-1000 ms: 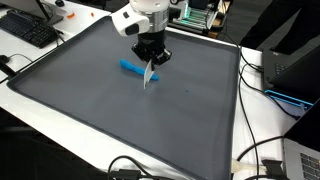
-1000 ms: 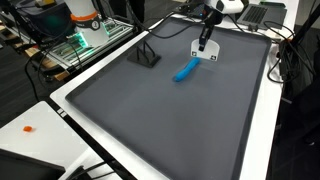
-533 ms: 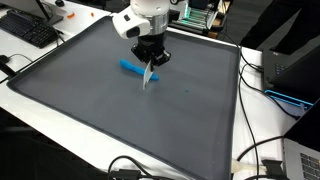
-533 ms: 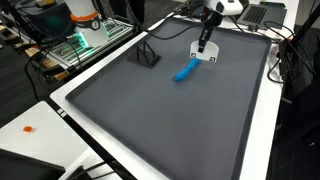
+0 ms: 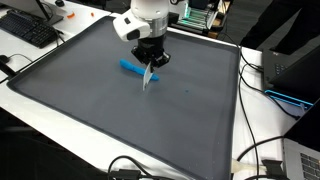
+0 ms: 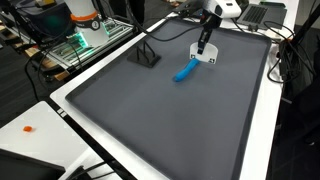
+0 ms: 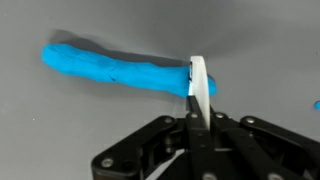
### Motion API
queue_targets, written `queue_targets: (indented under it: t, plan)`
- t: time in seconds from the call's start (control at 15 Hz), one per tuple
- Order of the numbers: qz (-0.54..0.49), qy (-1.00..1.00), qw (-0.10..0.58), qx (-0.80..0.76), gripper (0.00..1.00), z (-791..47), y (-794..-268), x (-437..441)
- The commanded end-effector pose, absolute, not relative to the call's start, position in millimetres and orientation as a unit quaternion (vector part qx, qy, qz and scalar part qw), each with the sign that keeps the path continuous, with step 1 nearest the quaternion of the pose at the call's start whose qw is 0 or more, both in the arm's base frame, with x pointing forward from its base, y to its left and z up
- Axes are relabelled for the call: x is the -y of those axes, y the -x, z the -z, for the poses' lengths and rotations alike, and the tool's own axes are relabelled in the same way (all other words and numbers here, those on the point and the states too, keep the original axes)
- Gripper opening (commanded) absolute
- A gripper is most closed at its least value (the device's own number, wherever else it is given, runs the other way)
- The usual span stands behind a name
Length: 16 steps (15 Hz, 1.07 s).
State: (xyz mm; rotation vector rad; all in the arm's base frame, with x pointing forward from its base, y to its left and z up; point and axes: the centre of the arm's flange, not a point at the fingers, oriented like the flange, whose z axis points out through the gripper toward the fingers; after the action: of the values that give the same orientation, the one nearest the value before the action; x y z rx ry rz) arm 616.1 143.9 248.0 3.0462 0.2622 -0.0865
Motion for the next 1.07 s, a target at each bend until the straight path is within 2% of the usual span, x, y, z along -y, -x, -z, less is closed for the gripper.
queue_targets:
  t: [0.0,1.0]
  plan:
    - [0.031,-0.994,0.054,-0.086,0.01,-226.5,-610.0,-137.7]
    - [0.095,-0.990,0.057,-0.090,0.01,-218.5,-598.6,-130.0]
